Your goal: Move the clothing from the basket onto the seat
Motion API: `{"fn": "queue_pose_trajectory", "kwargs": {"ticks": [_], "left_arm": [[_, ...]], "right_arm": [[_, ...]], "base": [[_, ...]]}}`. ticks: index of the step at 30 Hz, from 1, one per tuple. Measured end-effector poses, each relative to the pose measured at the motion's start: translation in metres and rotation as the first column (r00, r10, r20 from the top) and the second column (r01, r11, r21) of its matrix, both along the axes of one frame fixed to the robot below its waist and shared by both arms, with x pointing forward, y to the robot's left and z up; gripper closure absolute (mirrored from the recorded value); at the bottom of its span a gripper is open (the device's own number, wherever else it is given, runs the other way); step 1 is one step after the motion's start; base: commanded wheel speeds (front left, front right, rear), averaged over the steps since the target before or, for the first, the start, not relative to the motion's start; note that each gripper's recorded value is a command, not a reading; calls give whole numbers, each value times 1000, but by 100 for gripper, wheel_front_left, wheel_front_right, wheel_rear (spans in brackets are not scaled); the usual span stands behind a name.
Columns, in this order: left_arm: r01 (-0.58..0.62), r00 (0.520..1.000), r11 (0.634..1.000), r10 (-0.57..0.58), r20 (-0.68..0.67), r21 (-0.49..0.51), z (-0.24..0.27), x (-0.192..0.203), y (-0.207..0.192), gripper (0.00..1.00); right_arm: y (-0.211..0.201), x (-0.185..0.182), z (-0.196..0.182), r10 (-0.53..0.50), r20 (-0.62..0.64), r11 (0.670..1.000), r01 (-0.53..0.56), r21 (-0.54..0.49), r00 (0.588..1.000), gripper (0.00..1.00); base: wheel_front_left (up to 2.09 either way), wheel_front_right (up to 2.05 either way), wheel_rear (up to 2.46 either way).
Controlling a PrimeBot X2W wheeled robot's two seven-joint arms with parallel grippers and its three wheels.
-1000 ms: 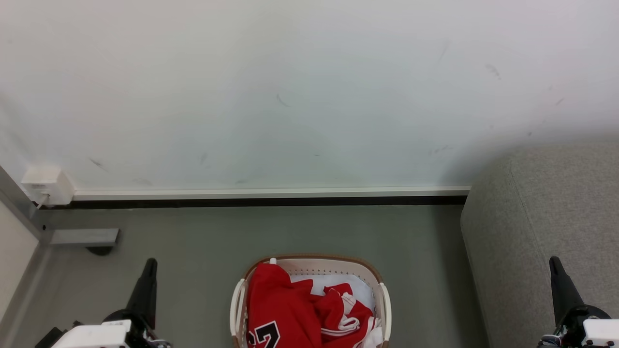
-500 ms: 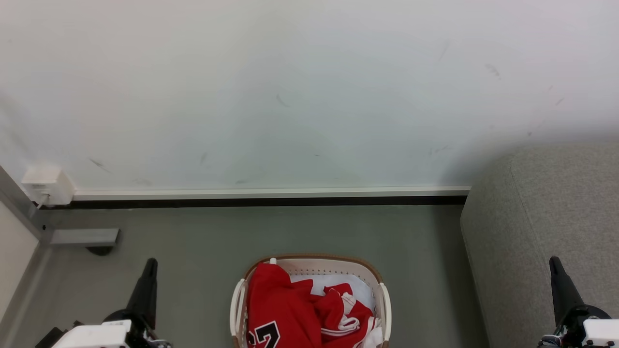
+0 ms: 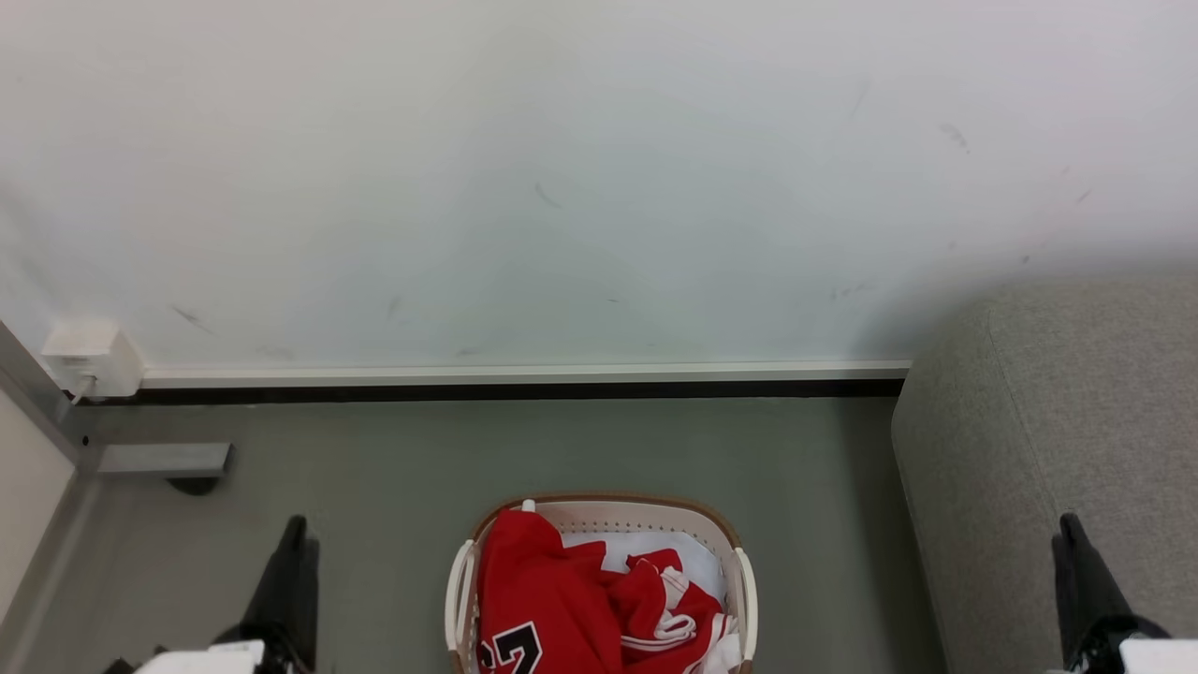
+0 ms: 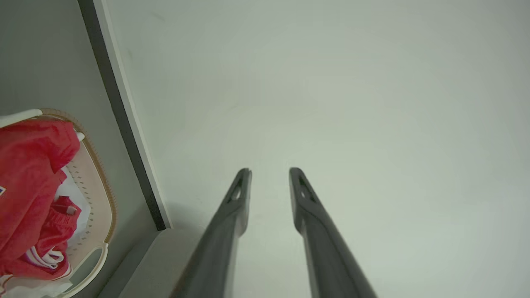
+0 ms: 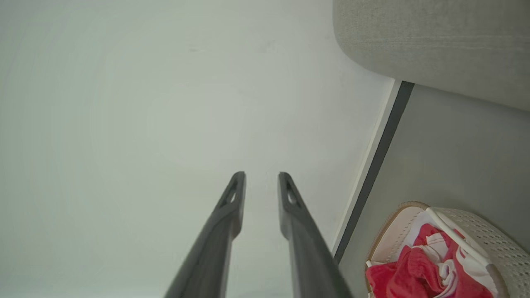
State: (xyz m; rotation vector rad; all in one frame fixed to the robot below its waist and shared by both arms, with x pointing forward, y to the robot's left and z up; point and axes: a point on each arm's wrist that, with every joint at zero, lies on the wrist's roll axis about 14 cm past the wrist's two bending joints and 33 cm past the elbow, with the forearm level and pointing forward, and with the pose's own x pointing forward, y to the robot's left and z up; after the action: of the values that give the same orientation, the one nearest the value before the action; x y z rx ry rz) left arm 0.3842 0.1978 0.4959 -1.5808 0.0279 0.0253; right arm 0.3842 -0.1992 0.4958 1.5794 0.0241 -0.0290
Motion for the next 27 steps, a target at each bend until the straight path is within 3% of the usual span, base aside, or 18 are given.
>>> {"fn": "queue_pose_trajectory", "kwargs": {"ticks": [4,11,19,27], "left_arm": [[0,998,1000,-1,-58,-16,-20,-9,-4,0],[-14,997,1000,16,-73,21,-24,-10,-5,0],[-8,993,987,27,-114,163,-28,-9,-3,0],[16,990,948,29,-136,319,-26,-6,-8,0]], "right_arm": [[3,-10,-21,-1,-61,1000,1,11,998,0],[7,-9,-22,-3,-67,999,0,-39,998,0],[6,-7,-19,-9,-63,977,-4,-214,998,0],[8,-1,-8,-1,-32,915,-11,-403,999,0]], "base": [[0,0,0],[0,0,0],[0,0,0],[0,0,0]]}}
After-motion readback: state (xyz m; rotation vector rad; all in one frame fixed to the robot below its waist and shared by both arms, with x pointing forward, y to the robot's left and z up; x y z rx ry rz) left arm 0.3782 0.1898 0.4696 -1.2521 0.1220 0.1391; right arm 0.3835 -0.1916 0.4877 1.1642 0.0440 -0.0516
